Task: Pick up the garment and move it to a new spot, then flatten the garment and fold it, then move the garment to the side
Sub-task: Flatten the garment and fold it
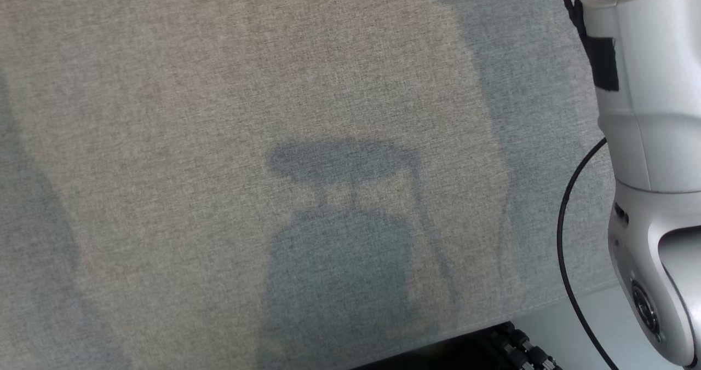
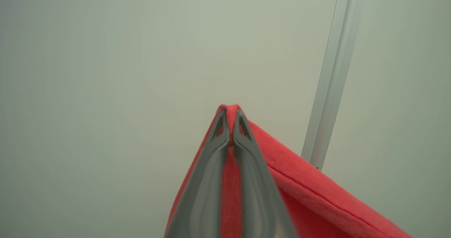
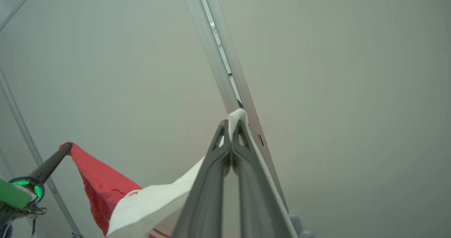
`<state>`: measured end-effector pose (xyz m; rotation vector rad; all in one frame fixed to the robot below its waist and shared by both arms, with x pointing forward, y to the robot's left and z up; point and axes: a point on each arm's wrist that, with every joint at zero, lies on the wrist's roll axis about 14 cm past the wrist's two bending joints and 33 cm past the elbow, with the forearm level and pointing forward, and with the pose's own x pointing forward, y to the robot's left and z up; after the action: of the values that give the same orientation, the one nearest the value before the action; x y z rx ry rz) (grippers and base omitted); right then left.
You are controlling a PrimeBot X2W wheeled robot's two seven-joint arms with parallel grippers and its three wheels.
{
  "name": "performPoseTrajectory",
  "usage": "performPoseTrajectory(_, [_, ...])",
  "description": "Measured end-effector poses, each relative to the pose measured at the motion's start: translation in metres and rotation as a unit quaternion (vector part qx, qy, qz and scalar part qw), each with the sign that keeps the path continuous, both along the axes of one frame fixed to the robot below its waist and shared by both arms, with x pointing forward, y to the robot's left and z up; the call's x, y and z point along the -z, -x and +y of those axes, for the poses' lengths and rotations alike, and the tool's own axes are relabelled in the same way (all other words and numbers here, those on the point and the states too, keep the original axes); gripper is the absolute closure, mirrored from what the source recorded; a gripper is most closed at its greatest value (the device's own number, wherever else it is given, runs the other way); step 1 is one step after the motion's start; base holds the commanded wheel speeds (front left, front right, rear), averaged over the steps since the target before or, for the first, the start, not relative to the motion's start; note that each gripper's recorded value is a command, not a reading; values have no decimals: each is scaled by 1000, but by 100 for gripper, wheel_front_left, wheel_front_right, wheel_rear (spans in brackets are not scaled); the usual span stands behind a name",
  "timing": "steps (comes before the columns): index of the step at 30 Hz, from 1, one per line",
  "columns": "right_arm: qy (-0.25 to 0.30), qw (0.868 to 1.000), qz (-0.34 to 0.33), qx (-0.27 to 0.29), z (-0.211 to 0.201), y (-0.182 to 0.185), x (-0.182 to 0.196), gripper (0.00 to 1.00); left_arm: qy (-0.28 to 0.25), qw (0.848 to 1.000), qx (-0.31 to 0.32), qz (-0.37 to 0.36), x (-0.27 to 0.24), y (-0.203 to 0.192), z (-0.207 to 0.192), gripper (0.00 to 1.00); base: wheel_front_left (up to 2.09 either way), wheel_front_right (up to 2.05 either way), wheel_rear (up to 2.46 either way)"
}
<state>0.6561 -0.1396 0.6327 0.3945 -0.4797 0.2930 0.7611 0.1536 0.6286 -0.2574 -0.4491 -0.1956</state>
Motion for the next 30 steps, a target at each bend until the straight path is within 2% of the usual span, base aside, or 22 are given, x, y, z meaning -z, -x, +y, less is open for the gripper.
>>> performPoseTrajectory(5, [-15, 1000, 15, -7, 5, 11, 15, 100, 43, 999, 5, 22, 17, 15, 10, 100, 0, 0, 0])
performPoseTrajectory(11, [-19, 999, 40, -7, 8, 37, 36, 100, 101, 993, 18, 55, 53, 57, 20, 100, 0, 0, 0])
performPoseTrajectory(15, [-27, 998, 58, 0, 0, 64, 50, 100, 127, 987, 30, 93, 85, 102, 19, 100, 0, 0, 0])
performPoseTrajectory(20, [-29, 993, 115, -3, -1, 108, 86, 100, 151, 978, 14, 145, 121, 165, 32, 100, 0, 0, 0])
performPoseTrajectory(25, [-50, 983, 177, 8, -8, 156, 120, 100, 159, 962, 4, 221, 162, 225, 32, 100, 0, 0, 0])
performPoseTrajectory(30, [-88, 968, 236, 7, -7, 212, 146, 100, 200, 943, -32, 265, 183, 282, 47, 100, 0, 0, 0])
